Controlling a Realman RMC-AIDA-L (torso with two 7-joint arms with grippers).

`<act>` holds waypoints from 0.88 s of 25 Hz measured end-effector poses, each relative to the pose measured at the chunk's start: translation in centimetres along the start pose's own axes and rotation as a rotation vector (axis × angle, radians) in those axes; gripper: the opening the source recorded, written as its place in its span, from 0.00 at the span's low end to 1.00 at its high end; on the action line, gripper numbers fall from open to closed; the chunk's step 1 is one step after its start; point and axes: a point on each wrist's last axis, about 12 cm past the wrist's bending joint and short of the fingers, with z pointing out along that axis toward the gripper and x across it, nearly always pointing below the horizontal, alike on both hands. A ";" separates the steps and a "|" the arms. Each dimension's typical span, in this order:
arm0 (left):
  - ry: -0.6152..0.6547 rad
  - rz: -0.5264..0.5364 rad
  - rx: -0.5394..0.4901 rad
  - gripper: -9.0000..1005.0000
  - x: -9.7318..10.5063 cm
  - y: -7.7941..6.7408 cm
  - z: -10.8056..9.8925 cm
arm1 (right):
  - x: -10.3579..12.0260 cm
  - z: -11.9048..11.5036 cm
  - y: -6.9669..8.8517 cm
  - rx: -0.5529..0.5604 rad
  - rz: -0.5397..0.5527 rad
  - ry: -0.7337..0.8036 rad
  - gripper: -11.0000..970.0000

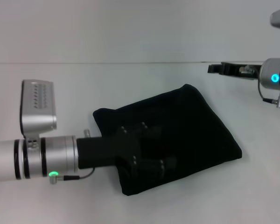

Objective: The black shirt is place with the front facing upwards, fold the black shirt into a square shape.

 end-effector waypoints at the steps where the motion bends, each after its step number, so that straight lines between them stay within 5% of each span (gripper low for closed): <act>1: -0.010 -0.009 -0.028 0.94 0.0 0.3 -0.3 | -0.2 -0.3 0.0 -0.019 -0.002 -0.003 0.34; 11: 0.003 -0.049 -0.110 0.94 0.0 1.6 -2.1 | 0.5 -0.4 4.3 -0.292 -0.111 0.072 0.52; 16: 0.007 -0.033 -0.081 0.94 0.0 1.4 -4.0 | 1.9 0.7 7.0 -0.343 -0.218 0.152 0.25; 22: -0.012 -0.017 -0.040 0.94 0.0 0.8 -5.3 | 2.6 1.3 9.1 -0.379 -0.290 0.209 0.08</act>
